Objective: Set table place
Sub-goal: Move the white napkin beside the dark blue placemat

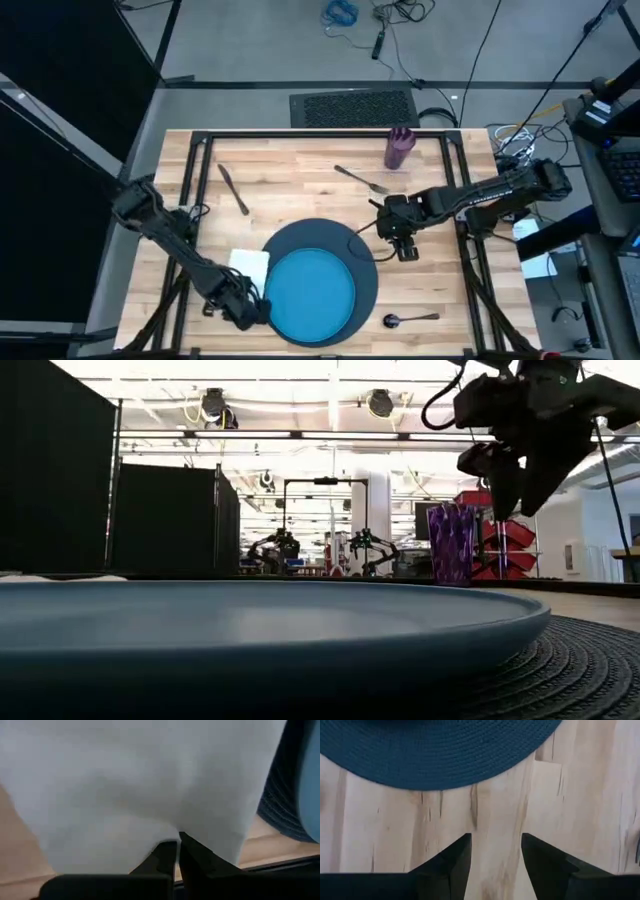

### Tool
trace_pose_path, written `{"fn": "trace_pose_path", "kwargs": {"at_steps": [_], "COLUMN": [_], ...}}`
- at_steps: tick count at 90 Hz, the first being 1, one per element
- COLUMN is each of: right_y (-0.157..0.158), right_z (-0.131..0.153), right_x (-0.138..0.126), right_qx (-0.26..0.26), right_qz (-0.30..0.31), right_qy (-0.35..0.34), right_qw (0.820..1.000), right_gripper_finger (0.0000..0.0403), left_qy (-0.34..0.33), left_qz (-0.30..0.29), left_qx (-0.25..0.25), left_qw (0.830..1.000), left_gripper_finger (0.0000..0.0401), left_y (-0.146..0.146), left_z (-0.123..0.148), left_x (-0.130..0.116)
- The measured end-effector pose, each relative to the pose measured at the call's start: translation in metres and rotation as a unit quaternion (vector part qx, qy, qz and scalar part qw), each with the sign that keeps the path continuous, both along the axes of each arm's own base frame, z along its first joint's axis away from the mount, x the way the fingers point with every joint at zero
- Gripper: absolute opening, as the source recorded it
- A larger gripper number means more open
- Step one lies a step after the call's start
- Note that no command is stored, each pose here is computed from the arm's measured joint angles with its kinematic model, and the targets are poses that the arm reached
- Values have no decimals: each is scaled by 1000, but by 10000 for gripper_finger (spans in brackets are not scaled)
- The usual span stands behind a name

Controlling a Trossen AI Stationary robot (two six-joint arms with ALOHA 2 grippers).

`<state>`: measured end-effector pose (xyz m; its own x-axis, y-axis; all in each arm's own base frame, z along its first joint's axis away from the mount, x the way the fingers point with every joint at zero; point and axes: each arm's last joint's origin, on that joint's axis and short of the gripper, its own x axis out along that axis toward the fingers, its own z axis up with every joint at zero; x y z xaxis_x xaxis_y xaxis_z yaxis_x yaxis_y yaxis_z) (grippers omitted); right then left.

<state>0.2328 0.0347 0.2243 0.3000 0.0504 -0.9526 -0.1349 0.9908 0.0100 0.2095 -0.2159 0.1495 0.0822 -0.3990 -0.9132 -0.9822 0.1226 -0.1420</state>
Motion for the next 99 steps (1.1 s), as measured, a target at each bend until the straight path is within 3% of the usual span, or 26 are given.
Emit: {"fn": "trace_pose_path", "kwargs": {"at_steps": [28, 71, 99], "right_y": [-1, 0, -1], "right_z": [0, 0, 1], "right_x": [0, 1, 4], "right_qx": [-6, -11, -11], "right_qz": [18, 36, 40], "right_qy": [-1, -6, -23], "right_qw": [1000, 999, 999], "right_gripper_finger": [160, 160, 160], "left_qy": [-35, -34, -54], "left_qz": [-7, -34, -72], "left_qx": [-6, -19, 37], "left_qw": [999, 999, 995], "left_gripper_finger": [6, 90, 94], "left_y": [-4, 1, 21], "left_z": [12, 20, 45], "left_x": [11, 15, 0]}}
